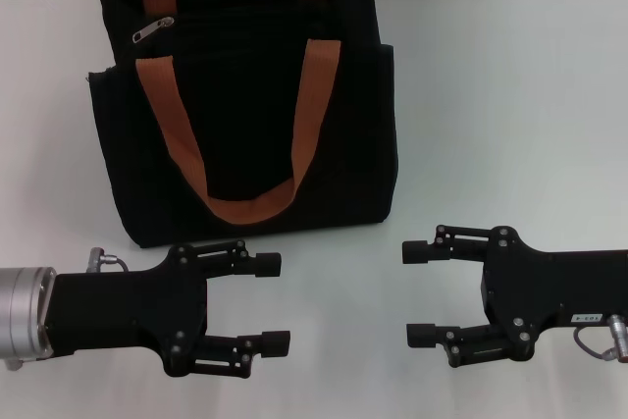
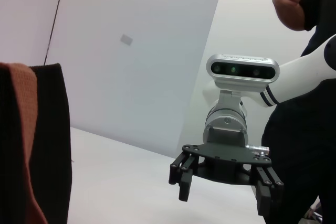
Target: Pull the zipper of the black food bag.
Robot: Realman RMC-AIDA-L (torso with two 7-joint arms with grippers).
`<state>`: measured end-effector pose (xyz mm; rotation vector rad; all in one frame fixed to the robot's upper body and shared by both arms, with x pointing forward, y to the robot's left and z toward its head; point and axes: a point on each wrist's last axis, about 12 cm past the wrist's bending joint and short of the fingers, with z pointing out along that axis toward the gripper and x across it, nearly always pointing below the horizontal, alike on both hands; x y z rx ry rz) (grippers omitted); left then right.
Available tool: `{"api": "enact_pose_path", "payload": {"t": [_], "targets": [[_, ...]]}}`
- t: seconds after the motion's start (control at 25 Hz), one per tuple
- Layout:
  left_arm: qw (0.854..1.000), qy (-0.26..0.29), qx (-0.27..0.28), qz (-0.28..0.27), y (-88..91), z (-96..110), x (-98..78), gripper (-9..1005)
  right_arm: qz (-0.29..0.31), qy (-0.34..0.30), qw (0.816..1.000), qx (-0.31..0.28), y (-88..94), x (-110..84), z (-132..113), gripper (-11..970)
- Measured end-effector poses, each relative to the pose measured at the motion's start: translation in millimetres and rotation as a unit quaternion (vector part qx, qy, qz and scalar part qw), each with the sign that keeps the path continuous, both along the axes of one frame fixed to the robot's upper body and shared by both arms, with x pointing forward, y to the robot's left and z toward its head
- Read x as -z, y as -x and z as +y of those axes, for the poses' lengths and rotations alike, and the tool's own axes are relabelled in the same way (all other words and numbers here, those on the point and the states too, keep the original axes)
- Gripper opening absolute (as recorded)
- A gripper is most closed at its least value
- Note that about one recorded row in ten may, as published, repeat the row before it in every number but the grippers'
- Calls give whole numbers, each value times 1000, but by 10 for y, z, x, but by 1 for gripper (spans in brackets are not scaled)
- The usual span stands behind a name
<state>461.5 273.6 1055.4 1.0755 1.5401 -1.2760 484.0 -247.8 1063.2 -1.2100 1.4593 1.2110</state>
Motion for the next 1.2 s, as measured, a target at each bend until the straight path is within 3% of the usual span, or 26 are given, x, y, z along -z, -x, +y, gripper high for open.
{"api": "enact_pose_path", "payload": {"t": [0.76, 1.0, 1.2], "targets": [[1000, 15, -8, -5, -7, -1, -27, 829, 2, -1, 1000, 3, 20, 11, -14, 810], [993, 71, -71, -62, -54, 55, -132, 829, 2, 1, 1000, 7, 13, 16, -19, 810], [968, 145, -160, -129, -28, 179, -224, 828, 2, 1, 1000, 9, 10, 17, -21, 809]]}}
